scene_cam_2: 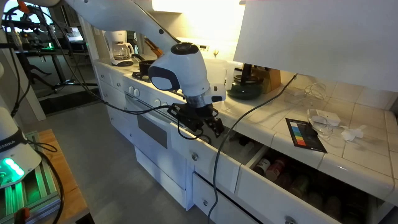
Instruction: Open the topmost drawer on the right then remove one clear bottle and place it on the counter.
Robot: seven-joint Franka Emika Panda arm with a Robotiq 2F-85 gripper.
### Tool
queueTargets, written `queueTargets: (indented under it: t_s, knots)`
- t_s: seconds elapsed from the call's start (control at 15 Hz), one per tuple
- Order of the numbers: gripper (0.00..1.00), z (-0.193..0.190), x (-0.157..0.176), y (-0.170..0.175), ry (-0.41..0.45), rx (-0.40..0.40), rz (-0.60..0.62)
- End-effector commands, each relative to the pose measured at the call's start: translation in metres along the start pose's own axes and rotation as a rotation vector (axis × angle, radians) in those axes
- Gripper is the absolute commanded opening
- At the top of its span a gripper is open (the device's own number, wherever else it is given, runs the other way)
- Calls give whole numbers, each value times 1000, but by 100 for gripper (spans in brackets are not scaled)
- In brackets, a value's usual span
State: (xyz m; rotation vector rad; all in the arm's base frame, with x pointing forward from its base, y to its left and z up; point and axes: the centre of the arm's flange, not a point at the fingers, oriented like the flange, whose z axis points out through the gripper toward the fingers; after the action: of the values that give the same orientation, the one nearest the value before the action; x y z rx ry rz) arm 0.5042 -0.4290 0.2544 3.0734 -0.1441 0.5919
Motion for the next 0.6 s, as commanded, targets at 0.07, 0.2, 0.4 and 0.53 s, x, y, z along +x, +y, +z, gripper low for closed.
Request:
queueTargets:
  t_s: [0.07,0.2,0.4,0.53]
  knots:
    - [100,23,24,0,0,6,-70]
    - [100,36,36,3,-5,-17,-85]
    - [100,56,46,15,-4,-62,-108]
    - [100,71,49,23,21,-94,-115]
